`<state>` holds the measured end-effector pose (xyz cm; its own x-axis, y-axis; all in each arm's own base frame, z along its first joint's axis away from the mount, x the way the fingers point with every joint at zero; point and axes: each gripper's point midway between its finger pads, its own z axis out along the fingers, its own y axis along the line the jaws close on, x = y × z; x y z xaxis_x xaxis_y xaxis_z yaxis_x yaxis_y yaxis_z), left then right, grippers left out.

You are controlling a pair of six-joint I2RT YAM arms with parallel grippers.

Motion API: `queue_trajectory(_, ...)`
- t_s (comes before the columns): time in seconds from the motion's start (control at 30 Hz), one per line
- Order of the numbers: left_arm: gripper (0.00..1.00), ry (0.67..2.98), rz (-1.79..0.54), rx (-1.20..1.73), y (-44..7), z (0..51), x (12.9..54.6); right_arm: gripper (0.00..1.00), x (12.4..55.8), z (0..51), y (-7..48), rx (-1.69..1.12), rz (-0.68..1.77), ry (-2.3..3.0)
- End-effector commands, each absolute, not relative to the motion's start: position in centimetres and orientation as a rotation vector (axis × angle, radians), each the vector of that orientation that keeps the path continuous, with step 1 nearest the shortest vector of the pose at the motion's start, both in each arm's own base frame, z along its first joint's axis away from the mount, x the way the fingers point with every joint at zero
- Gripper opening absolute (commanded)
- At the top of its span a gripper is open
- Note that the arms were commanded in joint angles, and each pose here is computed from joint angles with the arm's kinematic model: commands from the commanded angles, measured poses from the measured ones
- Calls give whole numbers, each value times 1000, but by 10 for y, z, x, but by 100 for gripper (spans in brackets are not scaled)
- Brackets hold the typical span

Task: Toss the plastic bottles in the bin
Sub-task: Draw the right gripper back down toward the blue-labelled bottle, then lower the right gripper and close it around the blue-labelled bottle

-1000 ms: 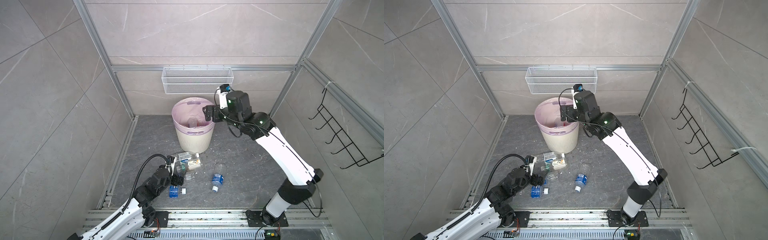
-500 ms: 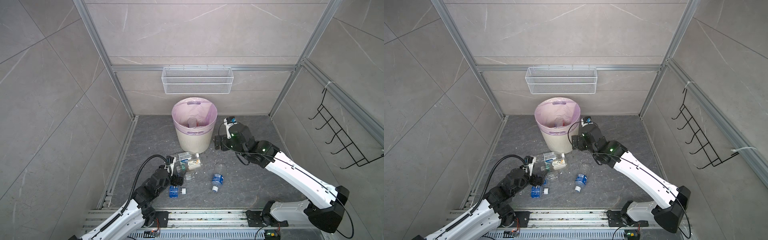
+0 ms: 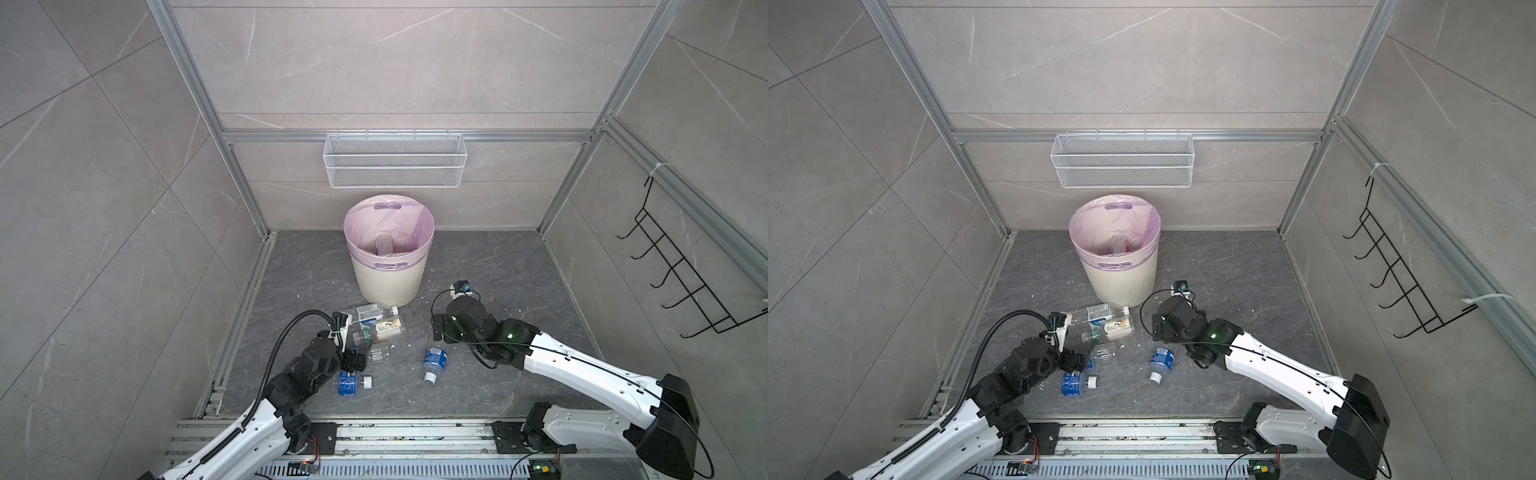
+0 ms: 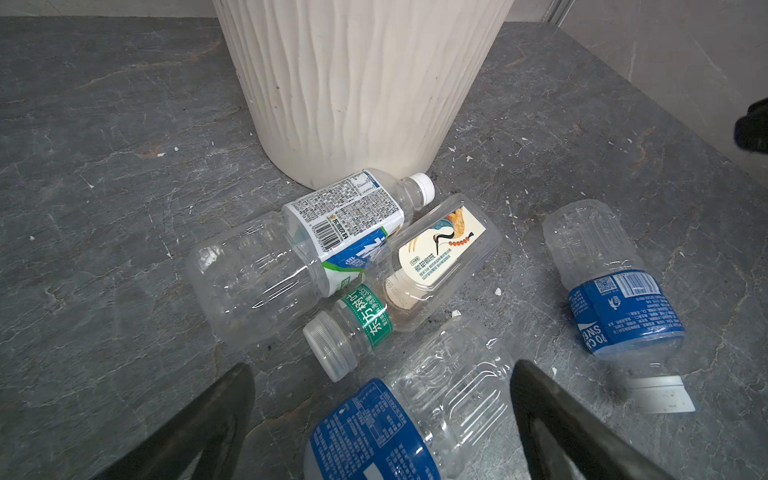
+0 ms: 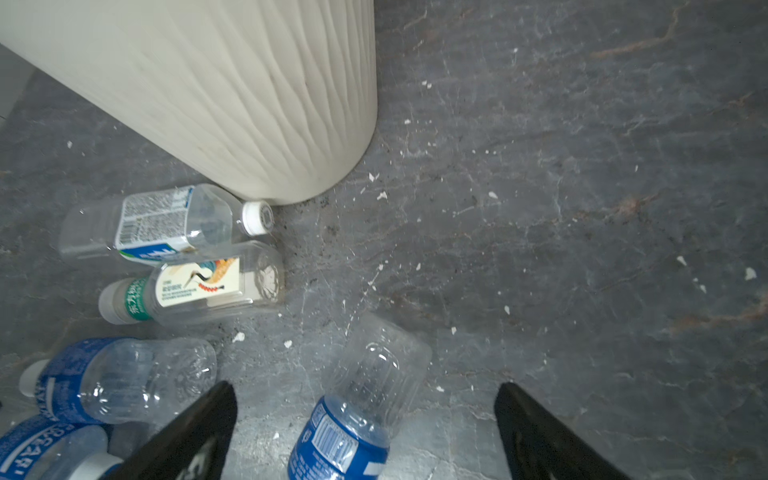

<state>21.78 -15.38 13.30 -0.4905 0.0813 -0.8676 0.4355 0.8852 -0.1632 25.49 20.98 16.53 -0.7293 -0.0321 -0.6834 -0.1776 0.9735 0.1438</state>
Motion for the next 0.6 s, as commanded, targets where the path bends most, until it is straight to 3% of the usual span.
queue_trajectory(0.0, 98, 2004, -485, 345, -157, 146, 222, 99, 253, 159, 213, -66, 292, 2369)
queue_trajectory(0.57, 97, 2007, -491, 348, -157, 146, 222, 92, 228, 80, 223, 13, 292, 2523)
